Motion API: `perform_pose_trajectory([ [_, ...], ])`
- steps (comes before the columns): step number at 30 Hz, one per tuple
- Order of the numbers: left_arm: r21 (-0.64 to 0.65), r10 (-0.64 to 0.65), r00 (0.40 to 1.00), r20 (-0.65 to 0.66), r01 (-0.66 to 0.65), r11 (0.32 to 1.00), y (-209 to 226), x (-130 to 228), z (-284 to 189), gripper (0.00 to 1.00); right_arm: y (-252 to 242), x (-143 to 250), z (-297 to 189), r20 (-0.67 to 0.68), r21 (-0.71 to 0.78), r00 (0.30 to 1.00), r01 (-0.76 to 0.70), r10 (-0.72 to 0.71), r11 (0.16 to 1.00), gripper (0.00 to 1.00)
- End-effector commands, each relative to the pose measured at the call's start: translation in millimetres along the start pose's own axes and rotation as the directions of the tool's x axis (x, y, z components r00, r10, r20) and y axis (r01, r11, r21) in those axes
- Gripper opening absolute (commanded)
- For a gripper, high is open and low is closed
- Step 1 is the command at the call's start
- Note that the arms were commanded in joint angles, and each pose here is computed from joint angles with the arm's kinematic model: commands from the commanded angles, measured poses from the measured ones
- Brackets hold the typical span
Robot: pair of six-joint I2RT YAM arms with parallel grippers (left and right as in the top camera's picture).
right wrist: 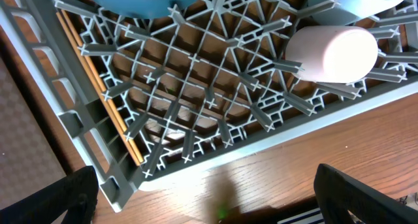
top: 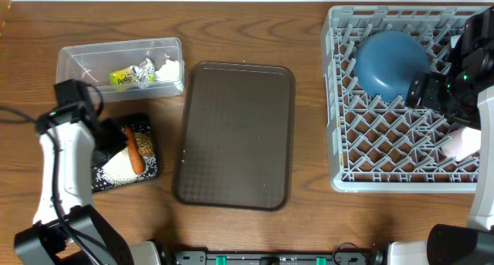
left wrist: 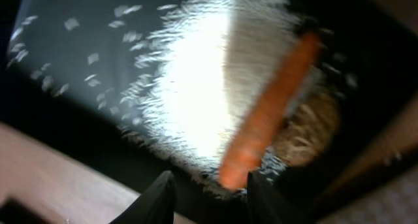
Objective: Sort waste into correct bins and load items into the dishwasher rack
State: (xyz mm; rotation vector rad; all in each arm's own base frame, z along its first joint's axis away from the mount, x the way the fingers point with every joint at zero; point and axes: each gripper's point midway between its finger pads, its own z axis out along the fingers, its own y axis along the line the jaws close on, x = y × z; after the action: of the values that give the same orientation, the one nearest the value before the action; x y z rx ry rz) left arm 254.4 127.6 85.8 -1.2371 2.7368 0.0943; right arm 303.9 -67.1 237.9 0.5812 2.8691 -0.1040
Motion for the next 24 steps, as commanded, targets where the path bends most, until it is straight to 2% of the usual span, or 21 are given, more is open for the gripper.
perform_pose_trajectory([
  [1, -0.02, -0.213, 0.977, 0.006, 0.214, 0.977, 28, -9, -3, 0.36, -3, 0, -1, 0.004, 0.004, 1.0, 0.004, -0.004, 1.0, 0.99],
  [5, -0.048, -0.415, 0.91, -0.009, 0.414, 0.909, 63, -10, -2, 0.36, -3, 0, -1, 0.004, 0.004, 1.0, 0.004, -0.004, 1.0, 0.99],
  [11, -0.083, -0.577, 0.817, -0.003, 0.575, 0.814, 108, -10, -1, 0.36, -3, -1, -1, 0.007, 0.003, 1.0, 0.003, -0.003, 1.0, 0.99],
  [17, -0.125, -0.789, 0.613, 0.031, 0.786, 0.606, 148, 2, 10, 0.33, -3, -1, -1, 0.008, 0.003, 1.0, 0.003, -0.003, 1.0, 0.99],
  [24, -0.117, -0.876, 0.478, 0.061, 0.875, 0.469, 174, 2, 12, 0.32, -3, -3, -1, 0.014, 0.001, 1.0, 0.003, -0.003, 1.0, 0.99],
])
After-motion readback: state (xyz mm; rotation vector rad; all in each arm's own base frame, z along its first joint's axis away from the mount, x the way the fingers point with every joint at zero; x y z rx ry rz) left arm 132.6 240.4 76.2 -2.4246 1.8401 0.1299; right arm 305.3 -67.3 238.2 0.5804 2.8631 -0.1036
